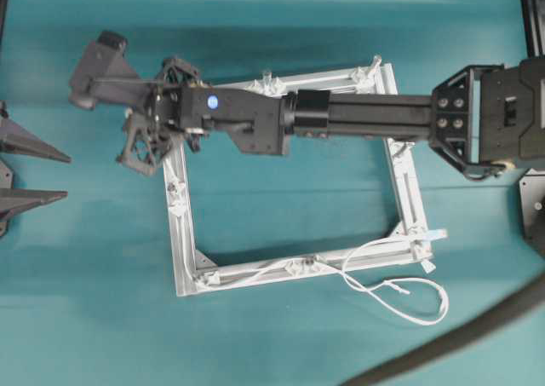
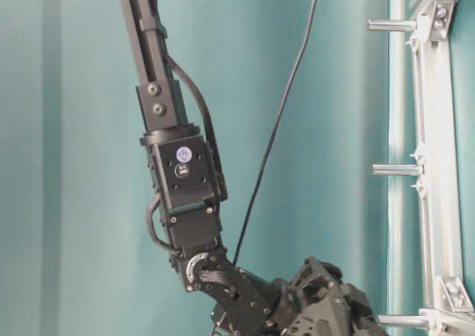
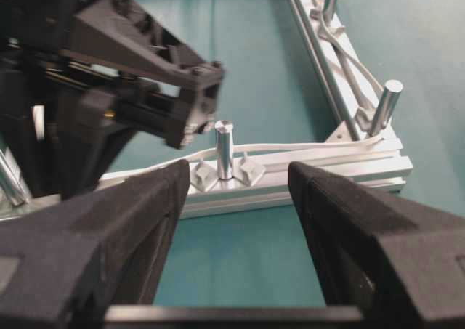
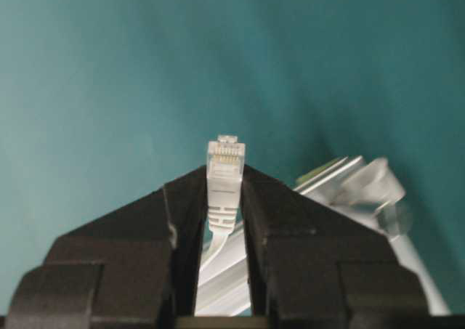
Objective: Move the cable alternately left and right between 8 pins so it hooks onto each one.
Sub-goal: 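Carry the plug up to the frame's top-left corner, then pull the cable rightward along the top rail around the pins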
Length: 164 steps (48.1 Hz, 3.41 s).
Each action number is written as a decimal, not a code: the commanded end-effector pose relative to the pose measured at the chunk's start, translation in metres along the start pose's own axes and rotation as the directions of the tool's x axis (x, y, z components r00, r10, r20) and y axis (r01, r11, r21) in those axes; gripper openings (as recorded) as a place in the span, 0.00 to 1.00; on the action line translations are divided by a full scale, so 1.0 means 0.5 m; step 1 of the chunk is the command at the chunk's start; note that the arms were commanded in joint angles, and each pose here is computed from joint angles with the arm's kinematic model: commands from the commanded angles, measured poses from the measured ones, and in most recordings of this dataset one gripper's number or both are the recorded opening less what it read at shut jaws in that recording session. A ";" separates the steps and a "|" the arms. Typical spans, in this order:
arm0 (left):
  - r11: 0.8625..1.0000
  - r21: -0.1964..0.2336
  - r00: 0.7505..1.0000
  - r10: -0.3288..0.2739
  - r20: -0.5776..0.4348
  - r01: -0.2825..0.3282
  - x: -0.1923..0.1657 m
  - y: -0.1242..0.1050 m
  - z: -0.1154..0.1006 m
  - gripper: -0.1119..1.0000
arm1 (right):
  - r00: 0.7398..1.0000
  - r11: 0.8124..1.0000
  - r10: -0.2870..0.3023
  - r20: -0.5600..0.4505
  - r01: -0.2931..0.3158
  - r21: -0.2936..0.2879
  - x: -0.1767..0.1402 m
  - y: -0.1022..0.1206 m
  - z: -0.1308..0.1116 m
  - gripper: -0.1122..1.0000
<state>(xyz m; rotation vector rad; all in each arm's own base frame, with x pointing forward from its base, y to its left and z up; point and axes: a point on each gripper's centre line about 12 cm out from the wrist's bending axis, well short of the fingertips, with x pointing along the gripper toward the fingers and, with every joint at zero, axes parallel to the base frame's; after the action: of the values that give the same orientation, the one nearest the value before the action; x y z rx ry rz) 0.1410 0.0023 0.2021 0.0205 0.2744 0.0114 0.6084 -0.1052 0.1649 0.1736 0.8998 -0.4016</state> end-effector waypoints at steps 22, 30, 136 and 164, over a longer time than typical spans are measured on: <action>1.000 0.004 1.000 -0.001 0.023 0.001 0.000 0.000 0.018 0.73 | 0.995 0.991 -0.047 0.090 0.035 0.132 -0.009 -0.100 0.073 0.23; 1.000 0.005 1.000 -0.001 0.023 0.001 0.000 0.000 0.018 0.73 | 0.990 0.967 -0.104 0.100 0.077 0.242 -0.010 -0.143 0.081 0.23; 1.000 0.003 0.999 0.001 0.040 -0.001 -0.017 0.000 0.007 0.73 | 0.953 0.959 0.145 0.265 -0.201 0.199 -0.158 -0.036 -0.118 0.23; 1.000 0.003 0.999 0.001 0.041 -0.001 -0.017 0.000 0.007 0.73 | 0.984 0.970 0.091 0.153 -0.122 0.211 -0.231 -0.082 -0.221 0.23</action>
<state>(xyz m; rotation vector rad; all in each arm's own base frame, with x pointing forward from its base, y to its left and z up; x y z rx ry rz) 0.1323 0.0018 0.2012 0.0196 0.2467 0.0096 0.4560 -0.0841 0.1632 0.3958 0.7522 -0.4313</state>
